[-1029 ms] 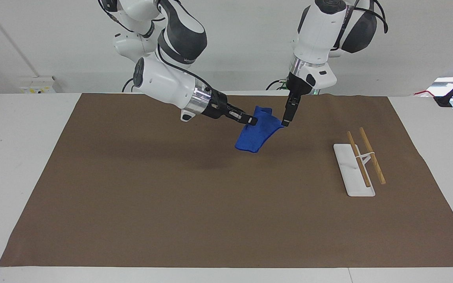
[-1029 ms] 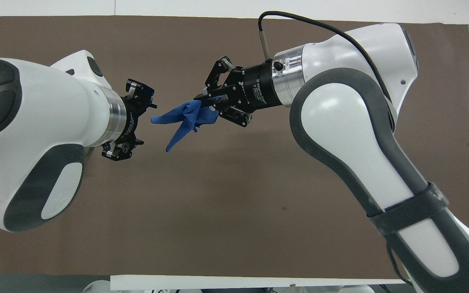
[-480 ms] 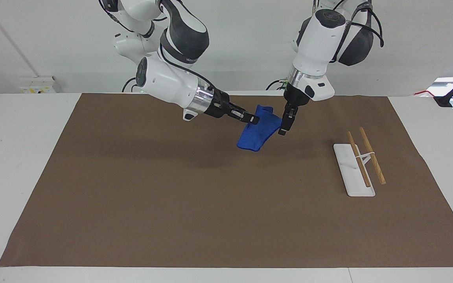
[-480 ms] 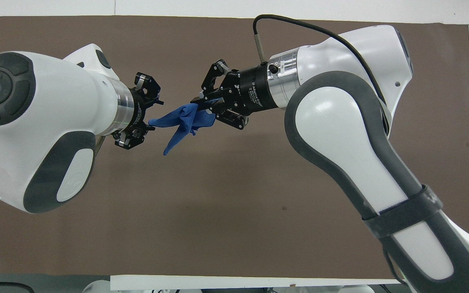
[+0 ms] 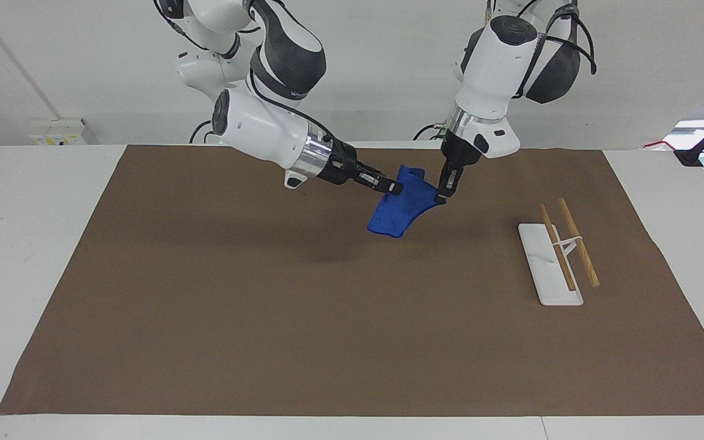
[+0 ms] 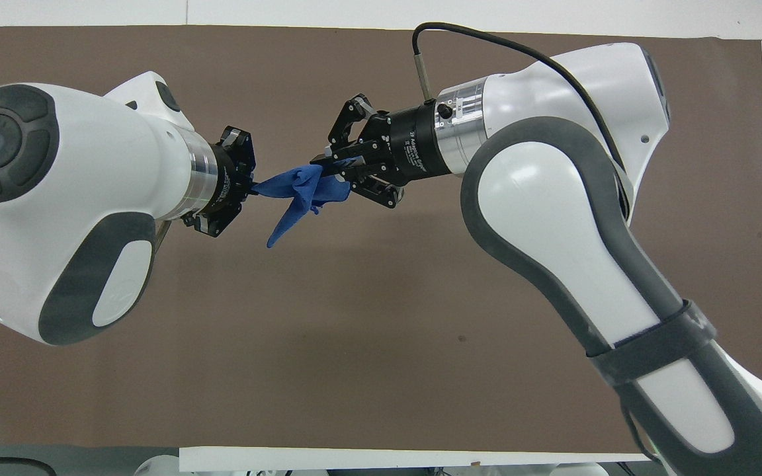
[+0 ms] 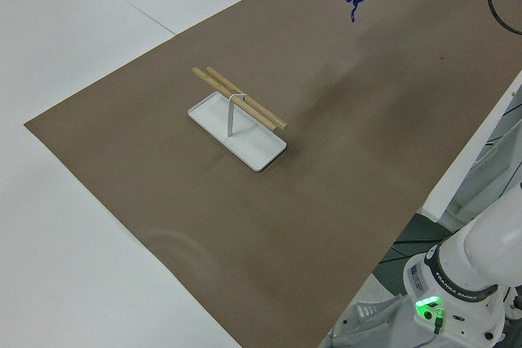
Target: Right arm passes towel to left arm to hang
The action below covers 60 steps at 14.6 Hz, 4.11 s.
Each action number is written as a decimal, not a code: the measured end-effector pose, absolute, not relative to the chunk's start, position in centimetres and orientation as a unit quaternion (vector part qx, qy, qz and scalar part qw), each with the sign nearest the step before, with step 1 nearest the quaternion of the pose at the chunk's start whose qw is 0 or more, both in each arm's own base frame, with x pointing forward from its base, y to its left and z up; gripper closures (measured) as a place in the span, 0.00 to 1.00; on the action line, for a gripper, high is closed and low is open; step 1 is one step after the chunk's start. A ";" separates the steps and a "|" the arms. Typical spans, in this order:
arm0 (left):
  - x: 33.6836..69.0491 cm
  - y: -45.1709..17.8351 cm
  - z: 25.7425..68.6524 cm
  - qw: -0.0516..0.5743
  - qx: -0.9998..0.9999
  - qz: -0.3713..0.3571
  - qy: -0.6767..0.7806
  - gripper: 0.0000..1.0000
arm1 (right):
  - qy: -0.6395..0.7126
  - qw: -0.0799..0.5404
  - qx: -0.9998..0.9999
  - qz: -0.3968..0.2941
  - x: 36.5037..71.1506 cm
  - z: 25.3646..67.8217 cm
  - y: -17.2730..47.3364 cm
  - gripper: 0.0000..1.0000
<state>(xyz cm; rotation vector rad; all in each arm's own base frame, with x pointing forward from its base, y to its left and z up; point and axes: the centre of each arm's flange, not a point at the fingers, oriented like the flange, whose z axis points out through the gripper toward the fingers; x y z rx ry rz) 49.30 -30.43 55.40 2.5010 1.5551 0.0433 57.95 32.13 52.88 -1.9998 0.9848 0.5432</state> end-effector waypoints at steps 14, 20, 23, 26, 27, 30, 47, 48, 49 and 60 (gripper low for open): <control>52.0 -24.1 60.9 0.087 0.896 0.035 0.435 0.98 | 0.130 0.160 -0.978 0.009 60.6 49.9 22.1 0.00; 55.3 -11.8 60.6 0.025 0.919 0.049 0.390 0.98 | 0.042 -0.002 -0.999 0.018 61.8 50.3 6.5 0.00; 57.1 -2.7 60.7 0.022 0.912 0.079 0.401 0.98 | 0.041 -0.053 -0.997 0.035 59.6 56.4 4.2 0.00; 57.3 6.0 58.7 0.015 0.912 0.098 0.397 0.98 | 0.022 -0.069 -0.996 0.045 57.0 62.7 3.3 0.00; 57.1 7.8 57.6 0.011 0.914 0.099 0.393 0.98 | 0.015 -0.069 -0.997 0.043 56.3 64.1 3.0 0.00; 56.9 9.9 55.0 0.009 0.917 0.107 0.383 0.98 | 0.006 -0.066 -0.997 0.044 55.1 66.1 1.1 0.00; 55.1 2.7 61.8 -0.012 0.973 0.049 0.227 0.00 | 0.014 -0.051 -0.995 0.089 53.3 65.6 -2.5 0.00; 54.5 1.2 63.1 -0.016 0.982 0.035 0.183 0.00 | 0.012 -0.051 -0.995 0.089 53.3 65.6 -2.3 0.00; 53.9 0.2 64.0 -0.019 0.990 0.023 0.141 0.00 | 0.011 -0.051 -0.995 0.089 53.2 65.6 -2.1 0.00; 56.0 -3.8 62.0 -0.022 0.998 -0.031 -0.054 0.00 | 0.018 -0.029 -0.995 0.091 53.1 65.5 -2.8 0.00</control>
